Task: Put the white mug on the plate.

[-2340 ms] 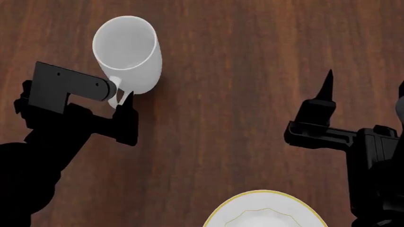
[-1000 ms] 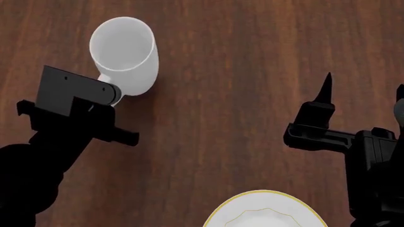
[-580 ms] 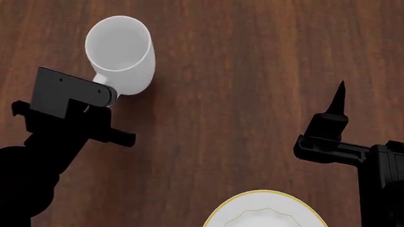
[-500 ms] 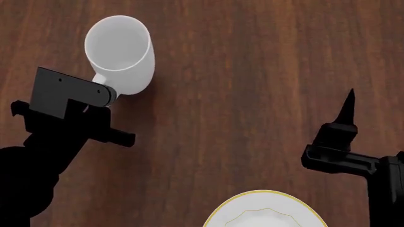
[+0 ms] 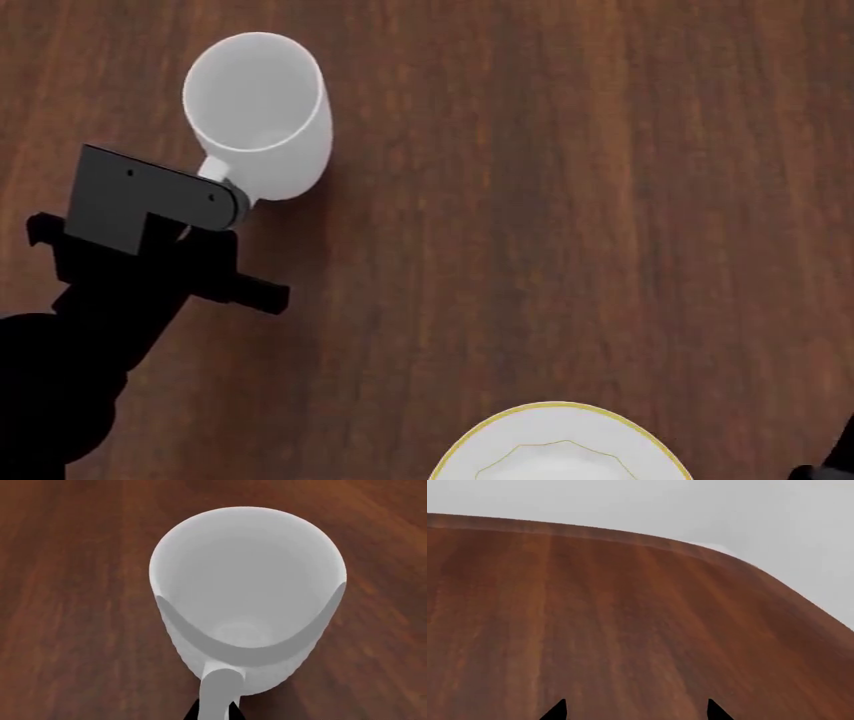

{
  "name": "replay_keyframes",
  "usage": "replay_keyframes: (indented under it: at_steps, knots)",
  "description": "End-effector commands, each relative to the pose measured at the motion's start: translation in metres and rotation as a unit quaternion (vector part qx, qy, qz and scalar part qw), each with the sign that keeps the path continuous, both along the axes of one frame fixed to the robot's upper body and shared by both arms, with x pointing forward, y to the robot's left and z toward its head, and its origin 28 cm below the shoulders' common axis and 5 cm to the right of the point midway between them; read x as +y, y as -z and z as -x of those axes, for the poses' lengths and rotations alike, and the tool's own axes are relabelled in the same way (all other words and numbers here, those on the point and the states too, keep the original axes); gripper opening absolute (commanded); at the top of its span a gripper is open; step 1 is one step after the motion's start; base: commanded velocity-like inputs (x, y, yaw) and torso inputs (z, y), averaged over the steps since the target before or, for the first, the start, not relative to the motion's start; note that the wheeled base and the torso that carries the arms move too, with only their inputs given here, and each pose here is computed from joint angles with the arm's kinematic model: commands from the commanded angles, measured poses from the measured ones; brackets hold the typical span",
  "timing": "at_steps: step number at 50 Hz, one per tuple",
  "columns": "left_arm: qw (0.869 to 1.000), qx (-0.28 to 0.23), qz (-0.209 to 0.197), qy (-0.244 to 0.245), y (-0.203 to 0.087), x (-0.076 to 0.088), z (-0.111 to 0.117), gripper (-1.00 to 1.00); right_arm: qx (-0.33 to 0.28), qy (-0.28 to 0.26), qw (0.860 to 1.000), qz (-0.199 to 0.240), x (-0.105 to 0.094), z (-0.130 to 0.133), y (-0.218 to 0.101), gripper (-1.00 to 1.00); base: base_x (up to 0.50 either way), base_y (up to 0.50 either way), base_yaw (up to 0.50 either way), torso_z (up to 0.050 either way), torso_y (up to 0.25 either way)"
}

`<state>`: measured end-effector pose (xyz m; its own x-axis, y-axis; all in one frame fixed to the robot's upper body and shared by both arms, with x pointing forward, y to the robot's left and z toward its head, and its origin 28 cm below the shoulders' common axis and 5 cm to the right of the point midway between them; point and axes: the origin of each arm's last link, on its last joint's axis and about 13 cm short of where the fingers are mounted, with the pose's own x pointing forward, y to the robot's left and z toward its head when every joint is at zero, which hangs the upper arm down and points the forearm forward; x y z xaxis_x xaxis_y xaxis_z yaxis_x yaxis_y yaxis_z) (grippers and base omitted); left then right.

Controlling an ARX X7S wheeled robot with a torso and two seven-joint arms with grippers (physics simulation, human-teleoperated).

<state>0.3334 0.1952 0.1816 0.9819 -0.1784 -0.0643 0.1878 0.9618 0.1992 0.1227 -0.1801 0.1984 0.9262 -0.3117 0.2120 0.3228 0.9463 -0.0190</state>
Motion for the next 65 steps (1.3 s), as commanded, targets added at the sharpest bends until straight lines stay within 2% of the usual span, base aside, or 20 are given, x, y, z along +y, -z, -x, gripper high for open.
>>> replay_keyframes:
  at_steps: [1, 8, 24, 42, 65]
  knots:
    - [1.0, -0.007, 0.001, 0.002, -0.002, -0.002, 0.001, -1.0, 0.024, 0.006, 1.0, 0.007, 0.0, 0.034, 0.009, 1.0, 0.0, 0.0, 0.0, 0.0, 0.0]
    - [1.0, -0.007, 0.0, 0.004, -0.002, -0.004, 0.002, -1.0, 0.047, 0.001, 0.999, 0.017, 0.001, 0.039, 0.019, 1.0, 0.0, 0.0, 0.0, 0.0, 0.0]
    - [1.0, -0.01, -0.002, 0.005, -0.004, -0.007, 0.004, -1.0, 0.088, -0.018, 0.995, 0.045, -0.004, 0.034, 0.013, 1.0, 0.0, 0.0, 0.0, 0.0, 0.0]
    - [1.0, -0.012, -0.005, 0.011, -0.007, -0.013, 0.006, -1.0, 0.146, -0.061, 0.987, 0.042, -0.002, 0.035, 0.015, 1.0, 0.0, 0.0, 0.0, 0.0, 0.001]
    - [1.0, -0.014, -0.011, 0.023, -0.009, -0.02, 0.01, -1.0, 0.163, -0.074, 0.983, 0.034, -0.002, 0.036, 0.016, 1.0, 0.0, 0.0, 0.0, 0.0, 0.0]
